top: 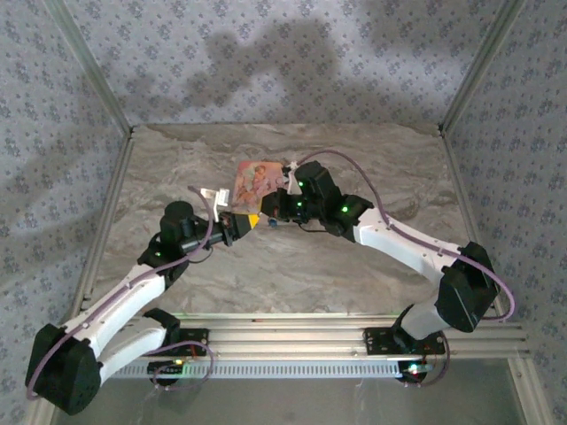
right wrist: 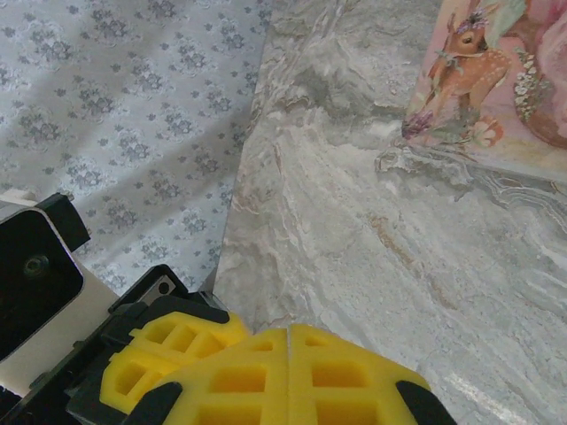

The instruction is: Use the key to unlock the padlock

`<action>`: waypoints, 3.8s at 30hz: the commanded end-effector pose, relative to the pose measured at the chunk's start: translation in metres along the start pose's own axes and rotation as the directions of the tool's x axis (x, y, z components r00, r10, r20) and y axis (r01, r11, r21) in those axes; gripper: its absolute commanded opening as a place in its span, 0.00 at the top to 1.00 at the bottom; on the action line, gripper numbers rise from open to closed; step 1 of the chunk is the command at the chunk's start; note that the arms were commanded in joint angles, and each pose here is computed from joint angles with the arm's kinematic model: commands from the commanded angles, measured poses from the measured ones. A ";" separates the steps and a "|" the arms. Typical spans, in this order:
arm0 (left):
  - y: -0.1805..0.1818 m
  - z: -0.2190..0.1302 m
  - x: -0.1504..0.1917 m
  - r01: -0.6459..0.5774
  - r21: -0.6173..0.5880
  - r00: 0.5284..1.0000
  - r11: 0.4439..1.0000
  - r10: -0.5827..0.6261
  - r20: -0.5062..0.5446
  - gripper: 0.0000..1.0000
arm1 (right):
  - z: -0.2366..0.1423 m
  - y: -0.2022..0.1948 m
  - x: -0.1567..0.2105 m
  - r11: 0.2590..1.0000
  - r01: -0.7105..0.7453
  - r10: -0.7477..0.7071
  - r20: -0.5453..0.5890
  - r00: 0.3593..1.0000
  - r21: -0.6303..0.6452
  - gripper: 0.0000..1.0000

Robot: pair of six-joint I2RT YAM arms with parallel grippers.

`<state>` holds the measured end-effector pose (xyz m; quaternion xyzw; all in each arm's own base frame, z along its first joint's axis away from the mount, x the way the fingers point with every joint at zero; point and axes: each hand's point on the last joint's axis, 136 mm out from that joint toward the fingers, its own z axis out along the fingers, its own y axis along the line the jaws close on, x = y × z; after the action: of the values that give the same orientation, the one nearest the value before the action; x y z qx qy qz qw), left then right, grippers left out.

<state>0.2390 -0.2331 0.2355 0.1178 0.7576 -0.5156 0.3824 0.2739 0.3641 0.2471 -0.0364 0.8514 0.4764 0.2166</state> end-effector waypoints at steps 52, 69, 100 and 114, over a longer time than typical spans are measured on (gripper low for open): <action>-0.013 -0.006 -0.021 0.022 0.030 0.997 0.999 -0.024 0.072 1.00 | 0.002 0.010 0.010 0.995 -0.083 0.087 0.069 0.994 -0.059 0.85; -0.013 -0.009 -0.023 0.014 0.021 0.996 1.000 -0.016 0.085 1.00 | 0.002 0.008 0.009 0.992 -0.110 0.115 0.089 0.989 -0.058 0.83; -0.020 -0.039 -0.026 -0.018 0.104 0.998 0.994 0.011 0.068 0.52 | -0.033 0.036 0.036 0.790 0.603 -0.608 -0.260 0.750 -0.108 1.00; -0.064 -0.026 -0.015 -0.114 0.324 0.989 0.939 0.136 -0.048 0.64 | -0.035 0.053 0.028 0.768 0.594 -0.631 -0.127 0.765 -0.240 1.00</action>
<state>0.2114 -0.2287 0.2706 0.1928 0.7035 -0.5888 0.3481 0.2258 0.3691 0.2752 -0.3766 0.7834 0.4268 0.2496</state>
